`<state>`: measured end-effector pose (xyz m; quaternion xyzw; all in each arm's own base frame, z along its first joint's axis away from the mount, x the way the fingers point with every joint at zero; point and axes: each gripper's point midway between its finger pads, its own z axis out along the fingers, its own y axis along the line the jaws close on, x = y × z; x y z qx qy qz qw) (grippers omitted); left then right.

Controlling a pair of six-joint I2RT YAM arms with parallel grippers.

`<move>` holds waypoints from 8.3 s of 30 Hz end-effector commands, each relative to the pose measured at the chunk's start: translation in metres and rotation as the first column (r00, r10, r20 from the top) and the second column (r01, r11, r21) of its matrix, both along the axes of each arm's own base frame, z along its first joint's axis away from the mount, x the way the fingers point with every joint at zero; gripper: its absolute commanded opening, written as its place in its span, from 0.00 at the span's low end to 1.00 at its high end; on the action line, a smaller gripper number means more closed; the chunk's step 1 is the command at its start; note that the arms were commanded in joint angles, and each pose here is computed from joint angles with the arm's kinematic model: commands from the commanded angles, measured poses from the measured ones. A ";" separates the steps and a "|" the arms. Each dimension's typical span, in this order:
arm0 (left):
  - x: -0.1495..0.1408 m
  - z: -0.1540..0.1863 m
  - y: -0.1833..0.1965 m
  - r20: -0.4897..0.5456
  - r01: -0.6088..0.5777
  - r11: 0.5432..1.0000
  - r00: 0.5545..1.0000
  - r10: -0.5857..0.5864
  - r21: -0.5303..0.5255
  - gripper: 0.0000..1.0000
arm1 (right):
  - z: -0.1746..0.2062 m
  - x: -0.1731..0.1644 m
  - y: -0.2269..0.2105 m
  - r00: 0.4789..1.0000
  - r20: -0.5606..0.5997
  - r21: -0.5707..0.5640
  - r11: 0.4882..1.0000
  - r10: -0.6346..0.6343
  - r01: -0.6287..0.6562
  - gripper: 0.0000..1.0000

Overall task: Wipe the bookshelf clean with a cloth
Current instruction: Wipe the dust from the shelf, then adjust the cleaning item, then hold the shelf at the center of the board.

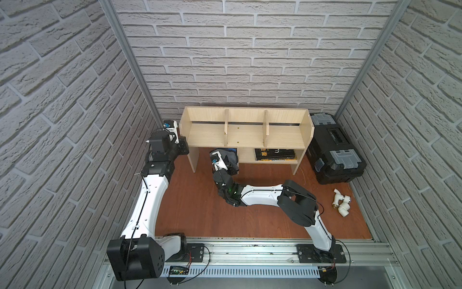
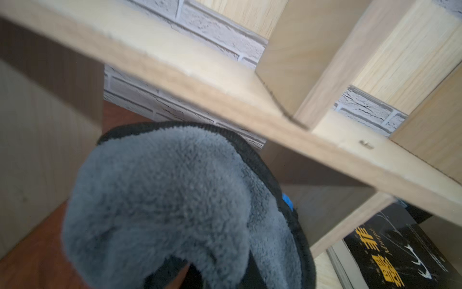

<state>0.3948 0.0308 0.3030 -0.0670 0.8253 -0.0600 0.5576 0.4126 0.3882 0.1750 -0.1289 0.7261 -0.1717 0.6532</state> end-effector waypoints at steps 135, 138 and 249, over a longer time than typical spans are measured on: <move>-0.005 0.025 -0.001 0.082 -0.032 0.998 0.996 0.036 -0.059 0.03 | -0.043 -0.051 -0.030 0.908 -0.318 0.290 0.939 0.274 -0.183 0.03; -0.012 0.039 -0.001 0.106 -0.053 0.993 0.992 0.064 -0.105 0.36 | -0.029 -0.073 -0.033 0.855 -0.376 0.356 0.907 0.358 -0.223 0.03; -0.174 0.041 -0.146 0.173 0.398 0.917 0.905 -0.389 -0.019 0.00 | 0.146 -0.012 -0.356 0.882 -0.471 0.388 0.890 -0.033 0.240 0.54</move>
